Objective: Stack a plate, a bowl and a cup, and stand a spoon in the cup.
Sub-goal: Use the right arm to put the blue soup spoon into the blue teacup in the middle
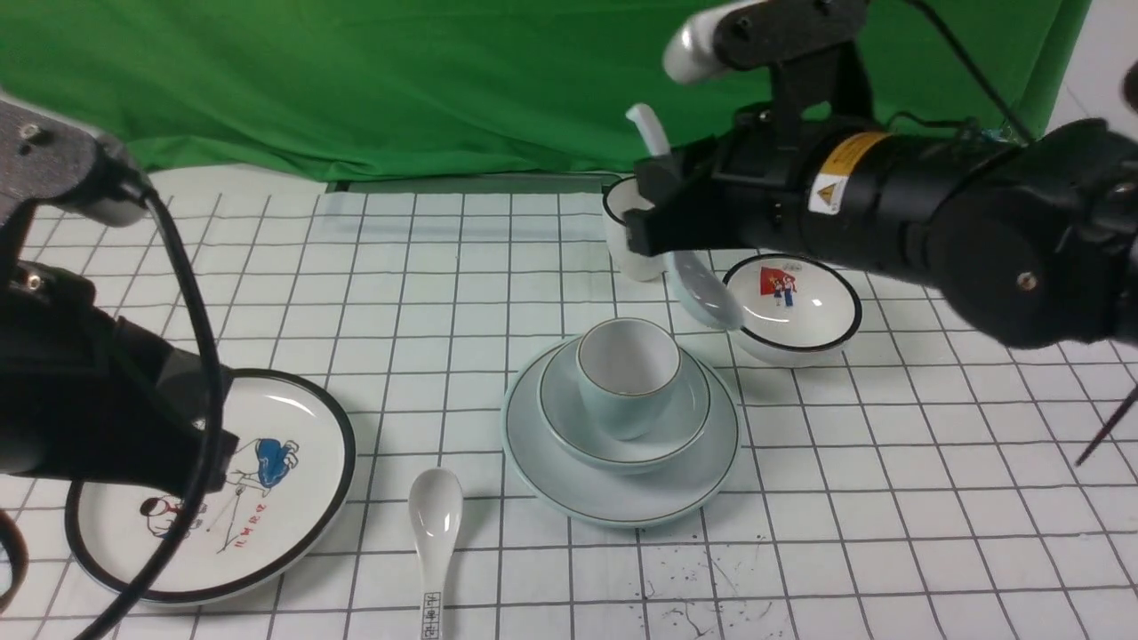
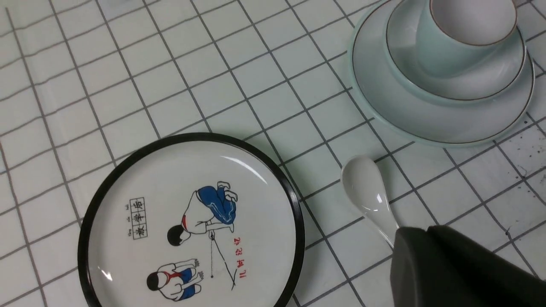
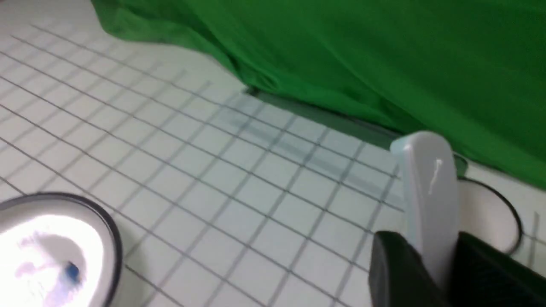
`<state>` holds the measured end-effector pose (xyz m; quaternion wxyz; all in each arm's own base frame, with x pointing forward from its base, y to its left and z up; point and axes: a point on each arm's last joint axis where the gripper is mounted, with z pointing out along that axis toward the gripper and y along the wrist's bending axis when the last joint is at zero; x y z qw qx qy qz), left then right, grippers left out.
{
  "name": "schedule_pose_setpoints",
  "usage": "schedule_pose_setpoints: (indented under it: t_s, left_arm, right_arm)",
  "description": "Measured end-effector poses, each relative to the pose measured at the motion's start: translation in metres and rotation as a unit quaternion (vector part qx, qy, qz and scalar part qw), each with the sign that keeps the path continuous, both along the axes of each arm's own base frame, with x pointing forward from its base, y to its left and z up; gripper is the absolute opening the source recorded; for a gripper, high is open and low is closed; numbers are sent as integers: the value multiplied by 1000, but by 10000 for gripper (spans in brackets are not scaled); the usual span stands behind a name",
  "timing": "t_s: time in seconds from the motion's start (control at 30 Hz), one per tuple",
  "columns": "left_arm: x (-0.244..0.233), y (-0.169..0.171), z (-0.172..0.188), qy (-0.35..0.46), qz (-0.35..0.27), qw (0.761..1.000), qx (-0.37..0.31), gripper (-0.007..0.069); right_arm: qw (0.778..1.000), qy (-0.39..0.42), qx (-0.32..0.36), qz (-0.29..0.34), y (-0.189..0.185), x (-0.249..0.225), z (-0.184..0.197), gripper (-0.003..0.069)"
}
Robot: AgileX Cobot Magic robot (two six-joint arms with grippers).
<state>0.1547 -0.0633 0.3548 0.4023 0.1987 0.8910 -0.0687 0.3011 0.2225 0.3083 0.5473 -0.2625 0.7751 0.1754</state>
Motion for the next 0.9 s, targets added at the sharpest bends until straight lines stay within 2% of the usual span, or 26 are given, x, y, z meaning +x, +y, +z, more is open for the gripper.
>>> schedule_pose_setpoints:
  t_s: [0.13, 0.33, 0.9]
  left_arm:
    - [1, 0, 1, -8, 0, 1000, -3, -36]
    - [1, -1, 2, -10, 0, 1000, -4, -36]
    - [1, -1, 2, -11, 0, 1000, -4, -36]
  right_arm:
    - [999, -32, 13, 24, 24, 9, -24, 160]
    - [999, -22, -7, 29, 33, 19, -54, 160]
    - [996, -19, -67, 48, 34, 20, -87, 172]
